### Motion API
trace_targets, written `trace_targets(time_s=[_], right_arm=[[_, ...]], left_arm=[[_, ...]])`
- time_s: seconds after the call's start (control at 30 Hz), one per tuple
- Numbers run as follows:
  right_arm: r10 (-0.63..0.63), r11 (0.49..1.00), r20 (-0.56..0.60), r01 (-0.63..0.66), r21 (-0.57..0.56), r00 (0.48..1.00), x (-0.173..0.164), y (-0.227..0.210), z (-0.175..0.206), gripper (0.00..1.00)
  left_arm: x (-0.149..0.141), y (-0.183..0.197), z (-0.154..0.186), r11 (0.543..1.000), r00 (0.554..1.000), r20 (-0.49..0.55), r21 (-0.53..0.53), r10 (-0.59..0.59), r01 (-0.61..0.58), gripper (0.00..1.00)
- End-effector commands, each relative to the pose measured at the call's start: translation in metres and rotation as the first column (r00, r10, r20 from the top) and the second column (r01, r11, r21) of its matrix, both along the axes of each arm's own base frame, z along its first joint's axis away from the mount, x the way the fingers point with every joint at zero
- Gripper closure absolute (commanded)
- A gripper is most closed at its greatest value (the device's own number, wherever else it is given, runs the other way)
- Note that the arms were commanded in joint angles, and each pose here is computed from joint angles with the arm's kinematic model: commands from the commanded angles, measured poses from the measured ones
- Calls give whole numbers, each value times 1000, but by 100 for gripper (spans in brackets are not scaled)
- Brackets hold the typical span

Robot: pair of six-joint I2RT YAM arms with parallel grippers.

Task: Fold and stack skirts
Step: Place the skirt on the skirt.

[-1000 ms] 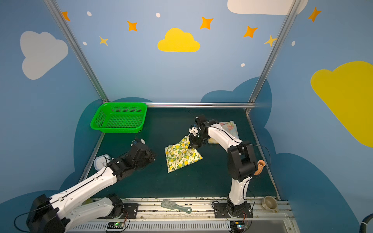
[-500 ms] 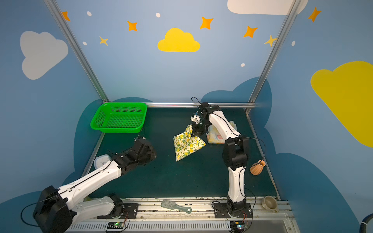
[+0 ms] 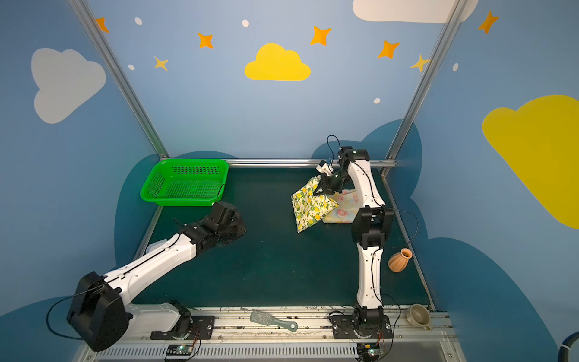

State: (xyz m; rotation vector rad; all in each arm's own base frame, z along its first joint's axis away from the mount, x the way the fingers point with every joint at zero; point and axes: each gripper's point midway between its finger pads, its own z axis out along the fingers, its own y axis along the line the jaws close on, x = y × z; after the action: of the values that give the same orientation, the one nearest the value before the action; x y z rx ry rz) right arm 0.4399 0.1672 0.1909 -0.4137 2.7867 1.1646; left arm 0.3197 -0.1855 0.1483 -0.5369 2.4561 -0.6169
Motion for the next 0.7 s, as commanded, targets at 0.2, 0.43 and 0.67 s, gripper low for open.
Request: trace_targets(time_s=[0.2,0.43,0.67], right_arm=[[-60,951,7,55,305,998,19,-22,35,100],[-115,935,-22,116,336,993,37,-39,28,100],[-144,920,-79,163,357,986,39,-61,20,100]], left_arm=[[14,-14,-9,1000,997,-67,-3,-24,24,94],[25,-21,-11,1000,996,-87,12,-24,25,96],[32,-26,-14,1000,994,-105,8,-14,15,96]])
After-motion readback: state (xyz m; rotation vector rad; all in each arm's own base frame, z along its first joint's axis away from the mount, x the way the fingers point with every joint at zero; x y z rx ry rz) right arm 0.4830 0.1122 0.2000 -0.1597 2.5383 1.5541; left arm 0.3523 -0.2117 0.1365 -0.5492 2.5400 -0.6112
